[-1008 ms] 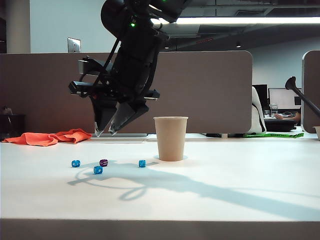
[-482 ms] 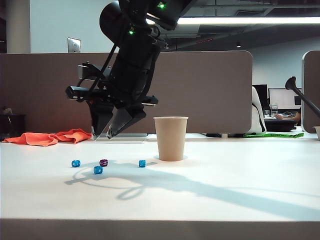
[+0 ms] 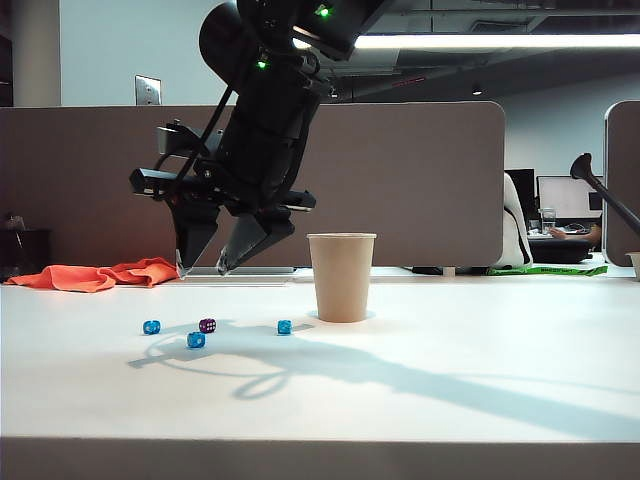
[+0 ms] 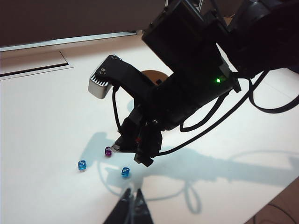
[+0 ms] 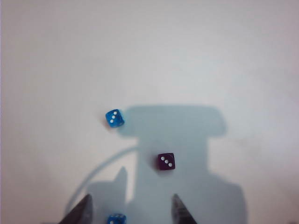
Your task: Pick up the dice with a different color and drop it into the paper cup.
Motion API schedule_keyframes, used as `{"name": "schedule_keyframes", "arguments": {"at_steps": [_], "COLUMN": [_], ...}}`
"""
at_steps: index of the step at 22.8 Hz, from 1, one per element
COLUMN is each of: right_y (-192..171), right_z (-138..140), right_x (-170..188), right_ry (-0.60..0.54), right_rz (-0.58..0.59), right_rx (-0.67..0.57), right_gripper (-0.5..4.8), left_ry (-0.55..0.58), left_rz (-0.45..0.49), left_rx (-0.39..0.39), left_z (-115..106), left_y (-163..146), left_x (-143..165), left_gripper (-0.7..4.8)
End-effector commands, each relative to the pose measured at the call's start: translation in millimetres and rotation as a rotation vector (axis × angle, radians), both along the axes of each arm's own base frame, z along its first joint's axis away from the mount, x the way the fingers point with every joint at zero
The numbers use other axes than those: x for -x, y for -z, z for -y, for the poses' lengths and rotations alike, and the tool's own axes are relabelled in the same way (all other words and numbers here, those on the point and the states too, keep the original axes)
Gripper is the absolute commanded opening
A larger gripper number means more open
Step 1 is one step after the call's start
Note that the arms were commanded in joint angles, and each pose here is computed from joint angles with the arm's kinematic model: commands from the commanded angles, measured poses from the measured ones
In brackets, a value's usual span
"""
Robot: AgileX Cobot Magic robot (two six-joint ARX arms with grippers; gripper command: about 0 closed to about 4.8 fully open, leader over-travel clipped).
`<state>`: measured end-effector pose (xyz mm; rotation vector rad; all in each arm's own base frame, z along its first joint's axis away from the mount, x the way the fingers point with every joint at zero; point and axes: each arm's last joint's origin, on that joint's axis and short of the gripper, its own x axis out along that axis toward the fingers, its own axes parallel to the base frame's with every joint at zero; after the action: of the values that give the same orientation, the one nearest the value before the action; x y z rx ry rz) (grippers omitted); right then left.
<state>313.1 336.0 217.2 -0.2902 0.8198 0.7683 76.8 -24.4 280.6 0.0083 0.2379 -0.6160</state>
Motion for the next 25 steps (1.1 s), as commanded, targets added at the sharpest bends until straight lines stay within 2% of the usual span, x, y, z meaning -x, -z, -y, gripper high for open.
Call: {"name": "schedule_keyframes", "arguments": {"at_steps": [1,11,25], "right_y": [-3.7,-1.0,23.6], "right_z": [-1.7,-3.7,-7.6], "right_x": [0.1,-1.3,-6.0], "right_ry": [0.0,0.003,0.018], "right_rz": [0.012,0.024,0.001], "right_rx": [-0.02,-0.024,0.025], "right_gripper": [2.13,2.12,2.12], "left_ry": [0.004,0.004,0.002], "left_rz": [0.014,0.014,0.01], "left_rx": [0.003,0.003,0.009], "left_z": [0.1,0.1,0.1], "left_y": [-2.5,-2.5,-2.5], "left_x": [0.4,0.4,0.4], "left_gripper": [-0.06,-0.06,-0.06]}}
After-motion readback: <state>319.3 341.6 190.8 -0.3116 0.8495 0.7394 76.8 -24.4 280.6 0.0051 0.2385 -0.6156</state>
